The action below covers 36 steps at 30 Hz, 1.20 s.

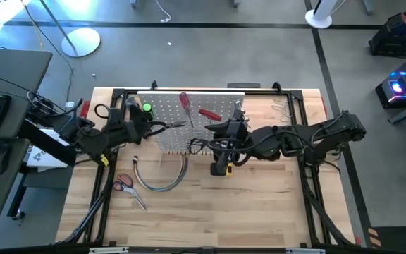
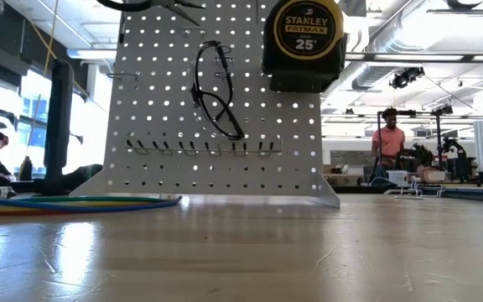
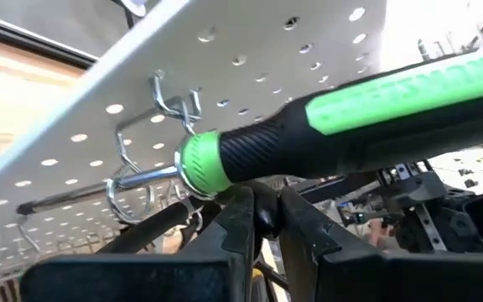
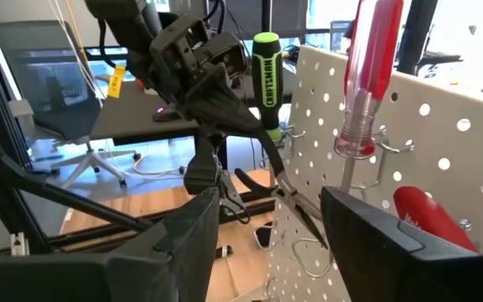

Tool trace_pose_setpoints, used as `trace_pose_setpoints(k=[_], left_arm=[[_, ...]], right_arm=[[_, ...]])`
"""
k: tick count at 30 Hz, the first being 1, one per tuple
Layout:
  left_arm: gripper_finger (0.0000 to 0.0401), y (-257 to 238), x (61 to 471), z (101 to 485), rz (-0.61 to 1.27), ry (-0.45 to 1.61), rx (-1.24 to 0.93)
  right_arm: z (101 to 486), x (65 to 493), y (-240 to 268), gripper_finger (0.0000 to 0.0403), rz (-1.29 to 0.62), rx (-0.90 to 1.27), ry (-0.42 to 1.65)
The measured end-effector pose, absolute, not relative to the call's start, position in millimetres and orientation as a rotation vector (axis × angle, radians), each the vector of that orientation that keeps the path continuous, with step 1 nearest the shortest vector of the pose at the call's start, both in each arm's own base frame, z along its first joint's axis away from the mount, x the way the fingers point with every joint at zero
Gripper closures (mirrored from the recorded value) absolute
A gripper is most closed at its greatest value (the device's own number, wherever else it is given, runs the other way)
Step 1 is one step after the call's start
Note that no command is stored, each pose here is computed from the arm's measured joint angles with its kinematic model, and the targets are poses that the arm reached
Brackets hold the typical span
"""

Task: Hang tools onto peg board
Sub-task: Hang the plier on the peg board

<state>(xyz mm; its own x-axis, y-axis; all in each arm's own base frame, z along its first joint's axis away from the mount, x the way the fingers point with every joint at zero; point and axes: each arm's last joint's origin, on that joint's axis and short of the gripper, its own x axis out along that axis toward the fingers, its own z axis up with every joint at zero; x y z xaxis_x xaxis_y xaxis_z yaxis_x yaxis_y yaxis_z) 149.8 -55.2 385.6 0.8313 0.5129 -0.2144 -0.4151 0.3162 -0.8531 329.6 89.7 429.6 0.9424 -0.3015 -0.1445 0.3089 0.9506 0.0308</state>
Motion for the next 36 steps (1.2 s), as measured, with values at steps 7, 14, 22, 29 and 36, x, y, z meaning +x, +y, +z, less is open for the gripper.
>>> trace_pose_setpoints(k=[7, 14, 22, 29, 36], left_arm=[[0.0373, -55, 148, 385, 0.587, -0.058, -1.085], [0.0373, -49, 144, 401, 0.509, -0.011, -1.043], [0.0373, -41, 146, 425, 0.549, 0.169, -0.920], [0.0373, -41, 167, 438, 0.536, 0.221, -0.844], [0.0373, -36, 179, 444, 0.536, 0.313, -0.779]], right_arm=[[429, 330, 90, 0.0199, -0.311, 0.060, 0.139], [426, 329, 90, 0.0199, -0.307, 0.087, 0.170], [408, 344, 96, 0.0199, -0.257, 0.085, 0.231], [404, 348, 97, 0.0199, -0.258, 0.089, 0.236], [404, 348, 97, 0.0199, -0.258, 0.089, 0.239]])
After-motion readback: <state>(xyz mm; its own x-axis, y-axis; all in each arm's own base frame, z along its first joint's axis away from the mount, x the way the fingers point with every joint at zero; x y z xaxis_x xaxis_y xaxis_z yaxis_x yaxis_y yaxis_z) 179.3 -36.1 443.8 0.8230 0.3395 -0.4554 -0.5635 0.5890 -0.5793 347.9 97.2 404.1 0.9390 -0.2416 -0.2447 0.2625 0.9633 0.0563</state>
